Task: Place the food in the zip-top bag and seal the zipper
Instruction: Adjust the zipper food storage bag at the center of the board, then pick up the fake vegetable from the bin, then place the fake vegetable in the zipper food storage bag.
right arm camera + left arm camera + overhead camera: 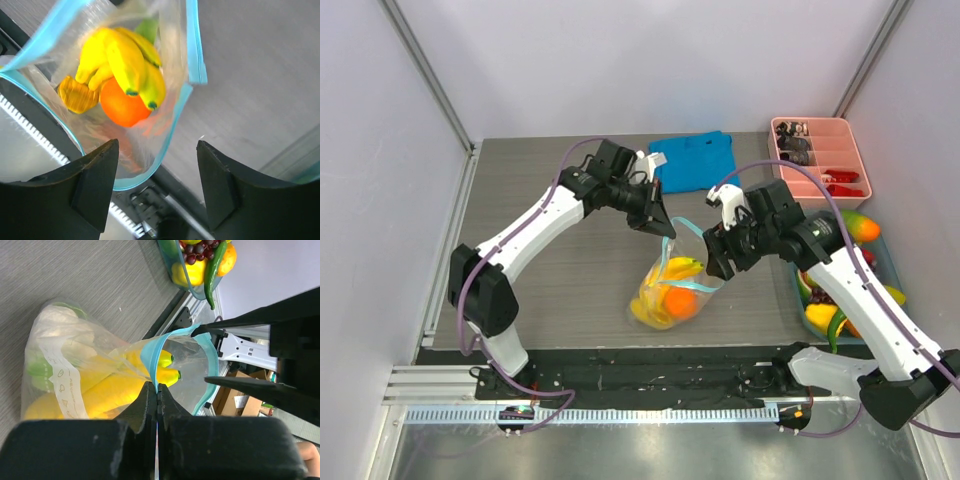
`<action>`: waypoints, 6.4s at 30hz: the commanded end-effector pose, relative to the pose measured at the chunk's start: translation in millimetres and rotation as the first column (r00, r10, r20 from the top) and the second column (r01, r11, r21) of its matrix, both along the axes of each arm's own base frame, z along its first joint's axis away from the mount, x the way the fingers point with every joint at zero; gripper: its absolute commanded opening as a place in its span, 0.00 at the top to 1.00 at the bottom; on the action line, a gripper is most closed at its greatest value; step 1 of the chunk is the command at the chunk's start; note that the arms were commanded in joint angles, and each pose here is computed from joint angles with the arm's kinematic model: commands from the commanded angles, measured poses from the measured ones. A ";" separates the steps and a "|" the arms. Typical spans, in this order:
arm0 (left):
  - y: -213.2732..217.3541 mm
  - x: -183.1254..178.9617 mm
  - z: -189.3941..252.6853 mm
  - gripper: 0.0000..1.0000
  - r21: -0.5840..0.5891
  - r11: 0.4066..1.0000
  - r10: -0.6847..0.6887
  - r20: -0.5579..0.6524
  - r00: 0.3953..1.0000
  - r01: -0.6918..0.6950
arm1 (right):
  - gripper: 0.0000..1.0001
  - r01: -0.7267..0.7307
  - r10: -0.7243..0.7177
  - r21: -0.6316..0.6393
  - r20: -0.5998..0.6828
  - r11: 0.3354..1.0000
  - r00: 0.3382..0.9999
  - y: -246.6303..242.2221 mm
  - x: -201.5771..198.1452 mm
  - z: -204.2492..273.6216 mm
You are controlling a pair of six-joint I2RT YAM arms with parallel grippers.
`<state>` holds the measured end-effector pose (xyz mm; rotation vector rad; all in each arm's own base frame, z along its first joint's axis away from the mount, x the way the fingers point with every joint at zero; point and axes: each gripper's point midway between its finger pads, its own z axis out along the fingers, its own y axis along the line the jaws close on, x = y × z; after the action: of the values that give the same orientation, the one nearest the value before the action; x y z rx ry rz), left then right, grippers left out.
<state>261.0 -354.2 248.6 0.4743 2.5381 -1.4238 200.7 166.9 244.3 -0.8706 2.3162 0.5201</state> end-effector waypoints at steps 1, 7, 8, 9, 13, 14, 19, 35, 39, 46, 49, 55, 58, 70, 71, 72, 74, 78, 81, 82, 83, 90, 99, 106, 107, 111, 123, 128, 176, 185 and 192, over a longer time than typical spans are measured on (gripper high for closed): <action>6.8 -1.4 27.6 1.00 -0.041 0.999 0.003 0.100 0.995 0.002 | 0.36 0.059 -0.052 0.053 -0.117 0.997 0.992 0.9 -18.8 -9.6; 12.3 -5.8 27.4 1.00 -0.027 1.000 -0.008 0.141 0.990 0.012 | 0.95 0.009 0.016 0.143 -0.170 0.990 0.985 19.8 -21.6 1.4; 13.3 -8.6 28.5 1.00 -0.013 1.000 -0.010 0.167 0.986 0.012 | 0.99 0.007 0.017 0.174 -0.136 0.985 0.991 22.5 -14.7 17.3; 16.2 -14.3 26.1 1.00 0.011 0.999 -0.045 0.198 0.979 0.044 | 0.99 0.031 0.001 0.209 -0.151 0.977 0.988 26.5 -11.8 26.6; 16.6 -38.7 26.0 1.00 0.080 0.990 -0.138 0.280 0.950 0.120 | 0.99 0.016 0.058 0.419 -0.164 0.908 0.985 59.2 -5.3 73.8; 14.1 -45.2 28.4 1.00 0.084 0.987 -0.158 0.288 0.944 0.139 | 0.99 0.018 0.066 0.438 -0.174 0.899 0.983 62.9 -5.5 73.8; 18.7 -40.6 17.1 1.00 0.145 0.981 -0.162 0.256 0.953 0.128 | 0.99 0.027 0.073 0.398 -0.232 0.917 0.970 63.1 -3.7 44.1; 24.8 -13.2 4.6 1.00 0.136 0.990 -0.057 0.162 0.985 0.034 | 0.18 0.141 -0.129 0.194 -0.071 0.971 0.989 -8.2 60.0 41.2; 23.8 -11.3 8.2 1.00 0.130 0.991 -0.056 0.175 0.983 0.034 | 0.12 0.207 -0.198 0.114 -0.089 0.972 0.976 -73.1 66.2 38.3; 19.3 -8.7 6.1 1.00 0.119 0.992 -0.059 0.166 0.984 0.039 | 0.01 0.274 -0.290 -0.130 -0.126 0.953 0.949 -193.7 75.0 2.2; 19.1 -10.0 4.0 1.00 0.118 0.992 -0.071 0.166 0.984 0.052 | 0.05 0.267 -0.323 -0.329 -0.129 0.906 0.938 -239.2 76.5 -22.2; 18.0 -10.5 0.3 1.00 0.121 0.991 -0.083 0.153 0.985 0.065 | 0.22 0.253 -0.359 -0.599 -0.062 0.759 0.931 -301.0 91.0 -47.6; 18.3 -10.4 -0.6 1.00 0.123 0.990 -0.084 0.156 0.984 0.065 | 0.31 0.237 -0.365 -0.633 -0.077 0.737 0.928 -313.2 102.1 -62.7; 19.4 -7.8 -5.8 1.00 0.152 0.986 -0.096 0.150 0.984 0.073 | 0.37 0.182 -0.364 -0.643 -0.162 0.744 0.917 -325.5 132.1 -119.1; 18.7 -7.2 -5.3 1.00 0.150 0.986 -0.097 0.151 0.984 0.074 | 0.37 0.174 -0.362 -0.639 -0.174 0.749 0.916 -324.6 130.9 -122.7; 18.4 -6.5 -6.0 1.00 0.152 0.986 -0.096 0.150 0.984 0.073 | 0.38 0.167 -0.357 -0.636 -0.182 0.753 0.916 -323.5 129.8 -124.4; 18.4 -6.1 -6.7 1.00 0.155 0.985 -0.097 0.149 0.984 0.073 | 0.38 0.150 -0.347 -0.619 -0.210 0.771 0.914 -318.2 124.6 -130.1; 18.3 -6.8 -6.5 1.00 0.153 0.985 -0.097 0.146 0.985 0.075 | 0.38 0.130 -0.327 -0.584 -0.244 0.801 0.913 -306.7 115.3 -133.5; 18.2 -6.5 -6.2 1.00 0.153 0.985 -0.098 0.147 0.984 0.075 | 0.39 0.106 -0.321 -0.585 -0.277 0.804 0.906 -304.0 106.1 -141.8; 18.1 -6.2 -5.8 1.00 0.153 0.985 -0.096 0.148 0.984 0.074 | 0.40 0.104 -0.323 -0.590 -0.279 0.801 0.904 -304.8 105.1 -144.8; 18.0 -6.0 -5.3 1.00 0.153 0.986 -0.096 0.149 0.984 0.073 | 0.40 0.093 -0.322 -0.594 -0.292 0.799 0.900 -305.0 101.1 -149.1; 18.8 -7.5 -5.2 1.00 0.152 0.986 -0.096 0.147 0.984 0.074 | 0.62 0.110 -0.317 -0.584 -0.264 0.804 0.911 -302.8 104.5 -131.8; 19.4 -8.2 -4.8 1.00 0.150 0.986 -0.093 0.149 0.984 0.070 | 0.81 0.127 -0.268 -0.570 -0.170 0.812 0.948 -297.7 110.7 -65.2; 18.8 -7.5 -2.2 1.00 0.143 0.988 -0.085 0.153 0.985 0.063 | 0.87 0.070 -0.084 -0.548 0.000 0.833 0.996 -261.0 110.2 9.0; 18.2 -8.0 -2.0 1.00 0.142 0.988 -0.087 0.154 0.984 0.066 | 0.87 0.067 -0.041 -0.551 0.059 0.832 0.997 -252.1 108.5 26.2; 17.5 -7.7 -2.0 1.00 0.142 0.988 -0.088 0.156 0.984 0.066 | 0.91 -0.065 0.266 -0.572 0.276 0.817 0.924 -184.2 110.1 84.2; 15.2 -8.4 -2.8 1.00 0.138 0.989 -0.084 0.158 0.984 0.062 | 0.99 -0.381 0.869 -0.782 0.423 0.493 0.257 -50.0 73.5 130.8; 15.1 -8.1 -2.7 1.00 0.137 0.989 -0.086 0.162 0.983 0.064 | 0.99 -0.360 0.967 -0.904 0.256 0.232 -0.018 -24.0 65.2 110.2; 18.1 -7.3 30.9 1.00 0.088 0.996 -0.055 0.277 0.959 0.032 | 0.27 -0.122 0.568 -0.574 0.712 0.810 0.413 9.3 96.4 171.3; 13.0 -19.8 24.2 1.00 0.115 0.990 -0.109 0.257 0.960 0.082 | 0.26 -0.023 0.019 0.004 0.393 1.000 0.920 23.5 52.9 108.1; 9.4 -25.8 23.5 0.98 0.081 0.990 -0.130 0.243 0.961 0.113 | 0.28 0.179 -0.194 0.145 0.095 0.973 0.976 5.9 35.9 69.6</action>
<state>241.1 -340.6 251.7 0.7324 2.4887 -1.1585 259.3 176.9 321.0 -0.8853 2.0437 0.3252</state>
